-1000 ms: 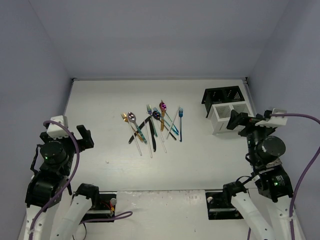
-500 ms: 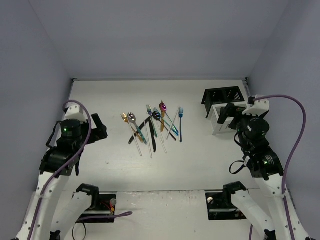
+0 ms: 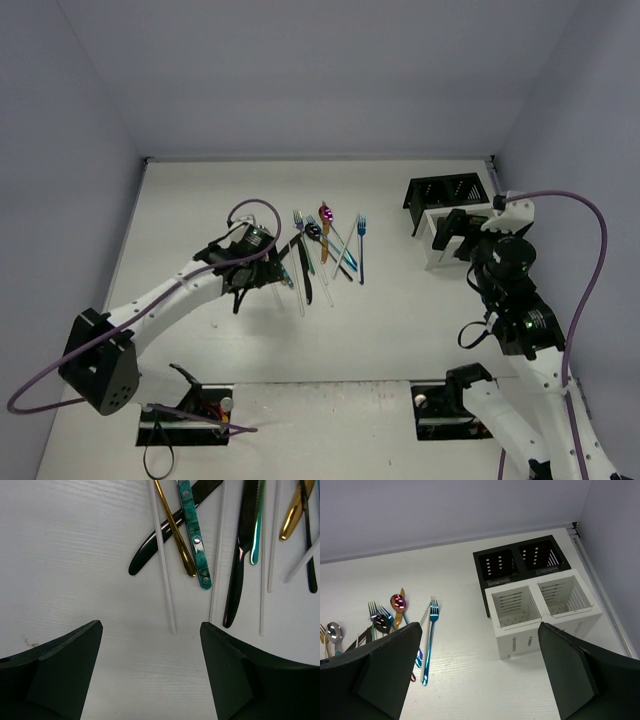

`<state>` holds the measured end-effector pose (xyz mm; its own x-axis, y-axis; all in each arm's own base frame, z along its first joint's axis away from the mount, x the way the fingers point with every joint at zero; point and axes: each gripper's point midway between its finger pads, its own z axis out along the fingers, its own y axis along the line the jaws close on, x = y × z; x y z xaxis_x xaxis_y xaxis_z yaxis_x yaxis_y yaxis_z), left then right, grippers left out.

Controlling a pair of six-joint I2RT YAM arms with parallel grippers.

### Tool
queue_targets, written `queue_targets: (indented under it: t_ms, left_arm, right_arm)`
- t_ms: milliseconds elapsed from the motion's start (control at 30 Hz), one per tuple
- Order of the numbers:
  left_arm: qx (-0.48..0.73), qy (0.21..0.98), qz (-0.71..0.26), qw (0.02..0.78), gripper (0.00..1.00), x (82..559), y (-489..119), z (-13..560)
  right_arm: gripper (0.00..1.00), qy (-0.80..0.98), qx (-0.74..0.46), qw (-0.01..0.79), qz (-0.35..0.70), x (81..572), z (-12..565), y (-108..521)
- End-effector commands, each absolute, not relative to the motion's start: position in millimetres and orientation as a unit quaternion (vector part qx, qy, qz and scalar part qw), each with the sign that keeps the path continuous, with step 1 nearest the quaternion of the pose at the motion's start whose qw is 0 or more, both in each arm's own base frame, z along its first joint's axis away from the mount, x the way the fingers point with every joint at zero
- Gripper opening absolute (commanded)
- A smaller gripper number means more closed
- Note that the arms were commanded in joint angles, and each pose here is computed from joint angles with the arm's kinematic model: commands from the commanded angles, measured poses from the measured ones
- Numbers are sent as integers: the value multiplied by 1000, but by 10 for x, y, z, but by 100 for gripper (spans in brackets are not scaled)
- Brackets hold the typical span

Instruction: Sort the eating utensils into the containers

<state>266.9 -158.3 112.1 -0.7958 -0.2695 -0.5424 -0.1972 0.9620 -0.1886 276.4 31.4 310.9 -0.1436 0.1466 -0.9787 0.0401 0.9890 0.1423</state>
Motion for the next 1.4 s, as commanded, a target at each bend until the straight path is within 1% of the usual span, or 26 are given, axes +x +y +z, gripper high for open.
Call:
queue_targets:
  t_ms: [0,67,200,400,533,667,800,900,1033,1133,1200,1267,1367]
  left_arm:
    - [-182,927,-71,321,70,2976,-1742,1192]
    - [-182,928,-74,316,66,3023,-1803,1105]
    - [-181,935,-75,296,63,3053,-1895,954]
    - [-180,946,-60,263,52,3072,-1984,658]
    - [-182,950,-55,247,49,3069,-2028,509]
    - [-184,953,-47,235,42,3038,-2021,404]
    - [-189,955,-41,225,24,2995,-2000,323]
    - [-196,954,-42,225,7,2940,-1961,332]
    - [-193,949,-43,244,0,2884,-1869,495]
    - [-172,948,-41,264,0,2868,-1798,693]
    - [-143,943,-46,298,0,2873,-1742,988]
    - [-120,936,-46,326,0,2886,-1713,1180]
    - [-58,910,-78,403,0,2890,-1693,1739]
  right_arm:
    - [100,732,68,675,55,2766,3253,337]
    - [100,733,67,675,56,2752,3230,337]
    - [100,733,66,675,58,2733,3217,339]
    - [100,733,67,675,55,2719,3199,327]
    - [100,731,67,676,56,2704,3193,325]
    - [100,731,68,677,55,2698,3186,318]
    - [100,730,70,677,54,2687,3177,307]
    - [100,730,66,677,58,2683,3180,325]
    - [100,731,53,677,73,2681,3201,395]
    - [100,733,21,672,101,2702,3249,549]
    - [100,736,-18,662,141,2708,3280,760]
    - [100,741,-25,652,161,2760,3307,855]
    - [100,749,-24,624,221,2837,3346,1090]
